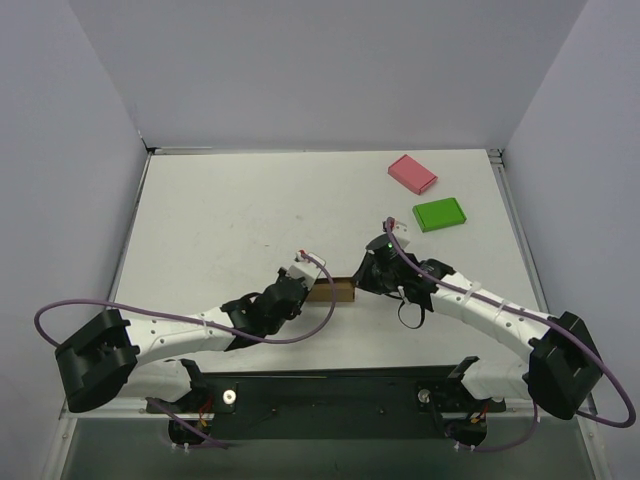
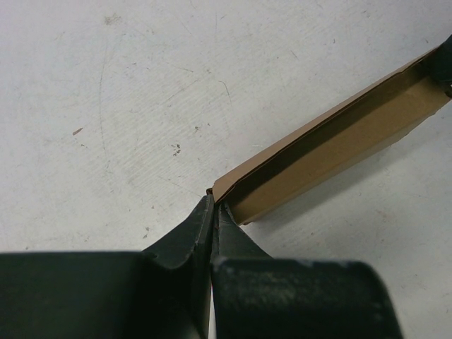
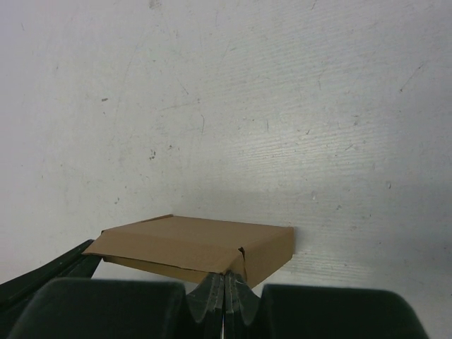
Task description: Fold the paper box
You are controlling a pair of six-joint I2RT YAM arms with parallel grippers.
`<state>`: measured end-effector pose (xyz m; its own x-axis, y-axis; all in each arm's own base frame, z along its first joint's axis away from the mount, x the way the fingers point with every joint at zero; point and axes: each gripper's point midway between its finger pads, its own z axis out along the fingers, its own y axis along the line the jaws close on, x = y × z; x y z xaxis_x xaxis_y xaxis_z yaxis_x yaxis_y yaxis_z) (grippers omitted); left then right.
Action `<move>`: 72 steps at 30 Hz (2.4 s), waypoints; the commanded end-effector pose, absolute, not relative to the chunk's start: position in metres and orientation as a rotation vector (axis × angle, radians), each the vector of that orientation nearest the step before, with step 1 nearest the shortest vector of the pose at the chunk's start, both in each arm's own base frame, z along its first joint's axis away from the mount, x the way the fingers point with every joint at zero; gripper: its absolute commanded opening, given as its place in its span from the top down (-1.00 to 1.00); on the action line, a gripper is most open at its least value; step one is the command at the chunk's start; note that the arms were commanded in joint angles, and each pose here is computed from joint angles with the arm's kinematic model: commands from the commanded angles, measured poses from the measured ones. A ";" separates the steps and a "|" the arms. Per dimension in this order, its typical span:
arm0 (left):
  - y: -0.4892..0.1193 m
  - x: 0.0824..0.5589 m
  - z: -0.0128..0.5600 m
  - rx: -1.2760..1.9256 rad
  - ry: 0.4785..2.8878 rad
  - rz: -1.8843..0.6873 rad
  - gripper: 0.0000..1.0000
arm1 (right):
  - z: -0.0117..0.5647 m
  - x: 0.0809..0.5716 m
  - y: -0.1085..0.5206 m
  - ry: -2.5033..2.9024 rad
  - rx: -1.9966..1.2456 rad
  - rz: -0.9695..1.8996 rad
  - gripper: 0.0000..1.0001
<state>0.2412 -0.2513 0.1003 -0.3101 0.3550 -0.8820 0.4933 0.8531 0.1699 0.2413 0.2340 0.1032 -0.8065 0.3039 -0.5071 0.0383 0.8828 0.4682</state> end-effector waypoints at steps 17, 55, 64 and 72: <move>-0.276 0.234 0.103 0.647 2.093 -0.220 1.00 | 0.123 0.248 0.225 2.319 0.097 0.442 0.82; -0.278 0.239 0.101 0.633 2.173 -0.196 1.00 | 0.100 0.240 0.194 2.320 -0.042 0.044 0.94; -0.277 0.240 0.101 0.636 2.172 -0.191 1.00 | 0.094 0.238 0.189 2.334 -0.058 0.012 1.00; -0.276 0.242 0.101 0.641 2.171 -0.185 1.00 | 0.086 0.236 0.183 2.335 -0.105 -0.076 1.00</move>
<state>0.2426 -0.2777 0.1039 -0.5063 0.3381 -0.7933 0.4882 0.8707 0.0594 0.2383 0.1989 0.0940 -0.6901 -0.0095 -0.7237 -0.0585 0.9974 0.0427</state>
